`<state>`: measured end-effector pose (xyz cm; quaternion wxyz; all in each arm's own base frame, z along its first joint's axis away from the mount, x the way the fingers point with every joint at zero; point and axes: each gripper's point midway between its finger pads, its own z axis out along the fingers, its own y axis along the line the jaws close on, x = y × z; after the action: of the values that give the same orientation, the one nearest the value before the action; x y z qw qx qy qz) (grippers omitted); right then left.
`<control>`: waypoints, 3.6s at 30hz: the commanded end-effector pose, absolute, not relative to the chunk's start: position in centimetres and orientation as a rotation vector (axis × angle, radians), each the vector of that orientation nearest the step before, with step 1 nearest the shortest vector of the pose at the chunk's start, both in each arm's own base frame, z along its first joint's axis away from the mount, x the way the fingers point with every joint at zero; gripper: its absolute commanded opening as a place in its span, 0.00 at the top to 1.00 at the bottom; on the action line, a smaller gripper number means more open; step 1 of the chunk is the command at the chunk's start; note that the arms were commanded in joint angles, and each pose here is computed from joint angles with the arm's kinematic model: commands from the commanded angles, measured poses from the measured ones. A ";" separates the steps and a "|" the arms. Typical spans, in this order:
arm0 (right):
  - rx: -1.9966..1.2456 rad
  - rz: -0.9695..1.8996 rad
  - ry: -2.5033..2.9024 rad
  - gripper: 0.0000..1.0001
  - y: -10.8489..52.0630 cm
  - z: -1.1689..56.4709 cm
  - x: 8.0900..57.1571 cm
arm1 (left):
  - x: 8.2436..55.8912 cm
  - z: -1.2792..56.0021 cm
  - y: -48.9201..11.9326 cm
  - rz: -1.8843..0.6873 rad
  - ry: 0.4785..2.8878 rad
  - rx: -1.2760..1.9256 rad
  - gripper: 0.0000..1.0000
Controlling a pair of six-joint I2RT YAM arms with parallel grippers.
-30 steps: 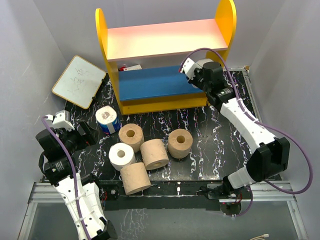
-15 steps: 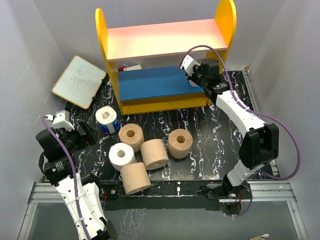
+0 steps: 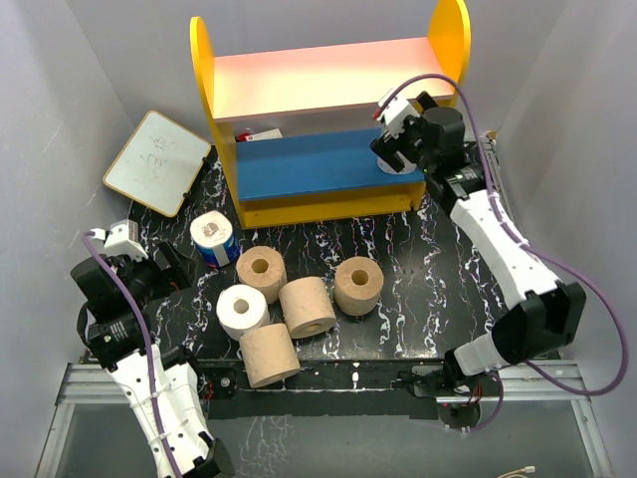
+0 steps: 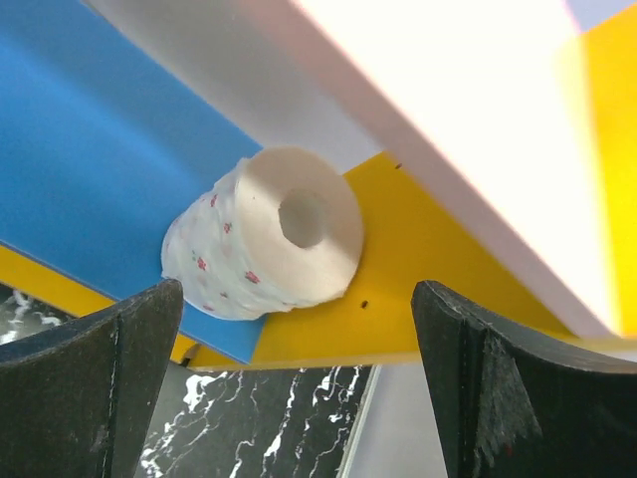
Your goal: Place and organize the paper towels onto the shelf
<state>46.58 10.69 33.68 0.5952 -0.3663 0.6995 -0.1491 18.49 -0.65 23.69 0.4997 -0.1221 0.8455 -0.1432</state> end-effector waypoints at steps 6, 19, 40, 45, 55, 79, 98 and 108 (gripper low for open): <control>-1.235 0.249 1.807 0.02 14.2 30.3 29.4 | 18.6 23.9 -0.7 -0.350 2.030 -0.290 0.08; -1.508 0.614 1.928 0.10 17.0 21.3 18.8 | 18.9 23.6 -0.2 -0.349 2.050 -0.324 0.09; -1.690 0.215 1.721 0.02 23.2 16.7 20.7 | 18.6 23.6 1.0 -0.284 2.037 -0.388 0.10; -1.675 0.193 1.721 0.02 23.4 15.6 20.6 | 18.7 23.5 1.1 -0.292 2.044 -0.393 0.10; -1.636 0.075 1.711 0.12 23.8 13.2 20.9 | 18.6 23.6 1.0 -0.294 2.037 -0.384 0.10; -1.623 -0.035 1.752 1.00 21.9 12.2 21.3 | 18.6 23.6 0.8 -0.298 2.034 -0.374 0.09; -1.357 -0.349 1.368 1.00 20.6 42.0 31.7 | 18.8 23.6 0.7 -0.318 2.040 -0.367 0.10; -1.186 -0.445 1.251 1.00 16.5 53.7 32.4 | 18.6 23.9 0.5 -0.313 2.021 -0.351 0.10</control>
<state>33.42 17.74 48.36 0.5844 -0.5376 0.5818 -0.1761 18.58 0.80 23.44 0.4985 -0.1539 0.8441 -0.1233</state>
